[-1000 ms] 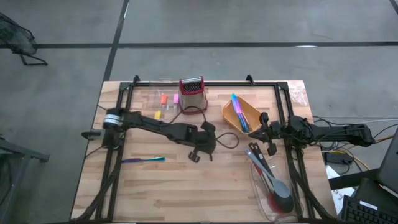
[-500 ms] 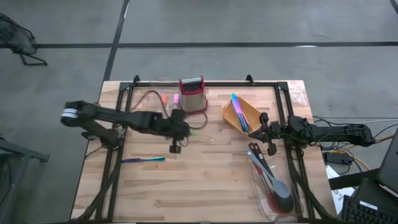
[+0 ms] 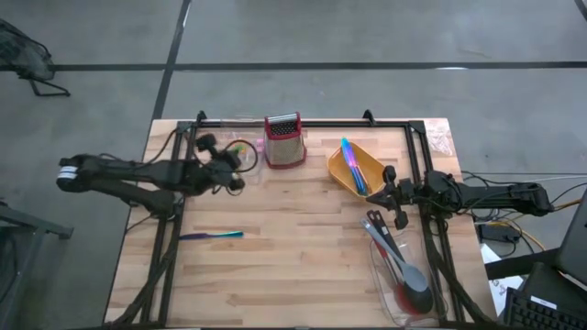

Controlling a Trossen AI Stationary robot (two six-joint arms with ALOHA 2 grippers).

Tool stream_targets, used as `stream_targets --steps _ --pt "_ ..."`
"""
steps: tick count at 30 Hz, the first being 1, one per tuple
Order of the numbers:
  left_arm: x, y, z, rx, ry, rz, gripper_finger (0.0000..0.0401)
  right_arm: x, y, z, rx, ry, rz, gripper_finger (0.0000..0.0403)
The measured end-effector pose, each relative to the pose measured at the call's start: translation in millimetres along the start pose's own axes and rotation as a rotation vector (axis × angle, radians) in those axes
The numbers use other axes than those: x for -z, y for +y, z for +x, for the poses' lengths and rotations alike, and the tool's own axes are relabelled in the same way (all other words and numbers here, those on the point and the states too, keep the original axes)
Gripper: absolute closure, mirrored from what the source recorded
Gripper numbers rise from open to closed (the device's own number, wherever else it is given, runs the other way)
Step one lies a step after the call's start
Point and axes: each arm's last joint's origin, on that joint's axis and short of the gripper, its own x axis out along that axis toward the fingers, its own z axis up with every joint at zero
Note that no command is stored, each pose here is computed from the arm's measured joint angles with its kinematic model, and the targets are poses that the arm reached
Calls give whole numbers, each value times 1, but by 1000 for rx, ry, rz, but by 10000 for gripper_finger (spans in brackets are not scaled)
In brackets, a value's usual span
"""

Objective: Pick & Place Kitchen Items
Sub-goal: Put the green spatula into the top transparent bin

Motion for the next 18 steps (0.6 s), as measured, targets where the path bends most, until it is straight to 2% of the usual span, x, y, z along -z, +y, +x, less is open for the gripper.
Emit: stream_targets --steps 3,7,11,14,18 --pt "13 5 0 -116 8 -130 401 0 0 0 0 0 0 394" --pt "22 10 3 -142 7 -389 400 0 0 0 0 0 0 394" --pt "21 13 12 -13 36 -572 398 0 0 0 0 0 0 394" --pt "21 16 20 94 69 -652 398 0 0 0 0 0 0 394" --pt "24 23 30 173 126 -737 396 0 0 0 0 0 0 394"
